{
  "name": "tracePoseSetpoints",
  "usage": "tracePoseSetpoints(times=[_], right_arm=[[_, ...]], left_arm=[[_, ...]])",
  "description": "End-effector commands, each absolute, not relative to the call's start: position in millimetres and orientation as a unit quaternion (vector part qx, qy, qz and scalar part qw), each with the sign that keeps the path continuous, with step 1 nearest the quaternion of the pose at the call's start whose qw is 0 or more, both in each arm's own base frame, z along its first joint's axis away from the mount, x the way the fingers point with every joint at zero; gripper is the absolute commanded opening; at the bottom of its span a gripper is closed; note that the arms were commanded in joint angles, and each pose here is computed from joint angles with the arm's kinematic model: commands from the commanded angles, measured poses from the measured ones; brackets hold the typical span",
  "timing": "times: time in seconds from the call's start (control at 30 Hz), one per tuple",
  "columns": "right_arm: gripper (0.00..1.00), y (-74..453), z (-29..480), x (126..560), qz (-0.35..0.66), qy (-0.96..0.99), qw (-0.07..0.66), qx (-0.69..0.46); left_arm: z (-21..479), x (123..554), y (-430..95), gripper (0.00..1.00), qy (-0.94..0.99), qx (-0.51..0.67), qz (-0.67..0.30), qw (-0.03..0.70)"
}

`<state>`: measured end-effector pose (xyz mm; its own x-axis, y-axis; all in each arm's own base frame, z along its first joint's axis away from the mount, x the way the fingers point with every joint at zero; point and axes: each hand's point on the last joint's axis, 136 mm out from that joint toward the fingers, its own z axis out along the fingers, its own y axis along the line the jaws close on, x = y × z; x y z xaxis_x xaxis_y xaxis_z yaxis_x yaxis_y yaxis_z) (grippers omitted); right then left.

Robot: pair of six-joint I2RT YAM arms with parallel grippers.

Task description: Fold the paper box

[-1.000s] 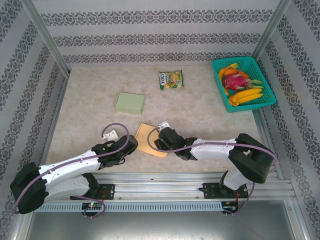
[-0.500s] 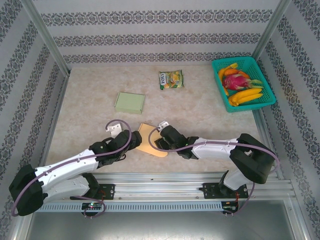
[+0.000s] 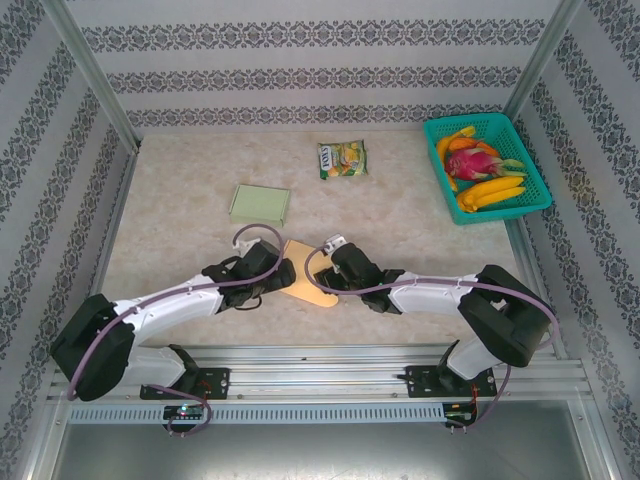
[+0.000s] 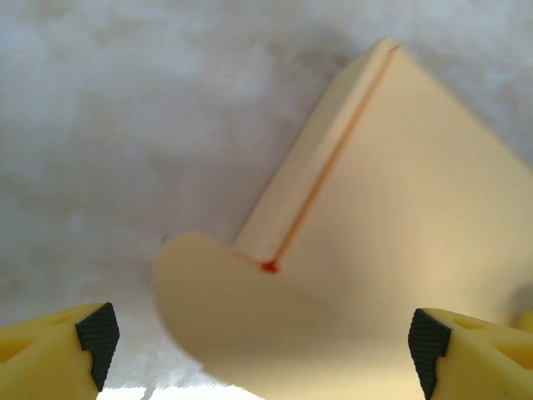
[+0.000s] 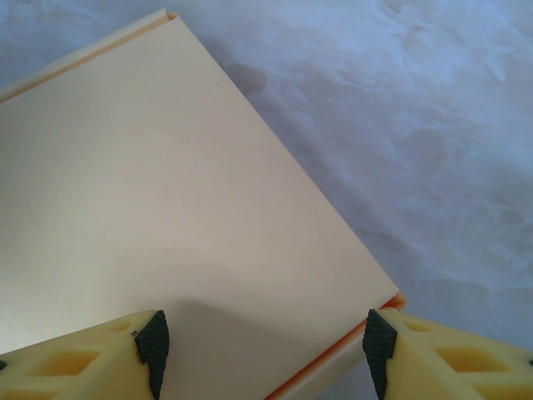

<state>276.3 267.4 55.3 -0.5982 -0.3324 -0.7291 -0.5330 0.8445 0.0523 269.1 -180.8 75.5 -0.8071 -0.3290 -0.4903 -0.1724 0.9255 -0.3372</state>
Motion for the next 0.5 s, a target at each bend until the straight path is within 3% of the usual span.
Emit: tracePoseSetpoints(times=[0.0,0.27,0.47], right_arm=[[0.65,247.8,21.2,260.4,0.114,0.905,0.321,-0.254],[0.65,245.9,22.2,261.7,0.123,0.905,0.323,-0.248],[0.65,242.4,19.1,262.2,0.125,0.907,0.322,-0.24]], left_arm=[[90.3,287.7,-179.9,0.97,0.94,-0.093,-0.105,0.312],[68.8,311.9,-190.6,1.0,0.95,-0.112,-0.069,0.282],[42.7,306.5,-189.1,0.99,0.96,-0.128,-0.046,0.244]])
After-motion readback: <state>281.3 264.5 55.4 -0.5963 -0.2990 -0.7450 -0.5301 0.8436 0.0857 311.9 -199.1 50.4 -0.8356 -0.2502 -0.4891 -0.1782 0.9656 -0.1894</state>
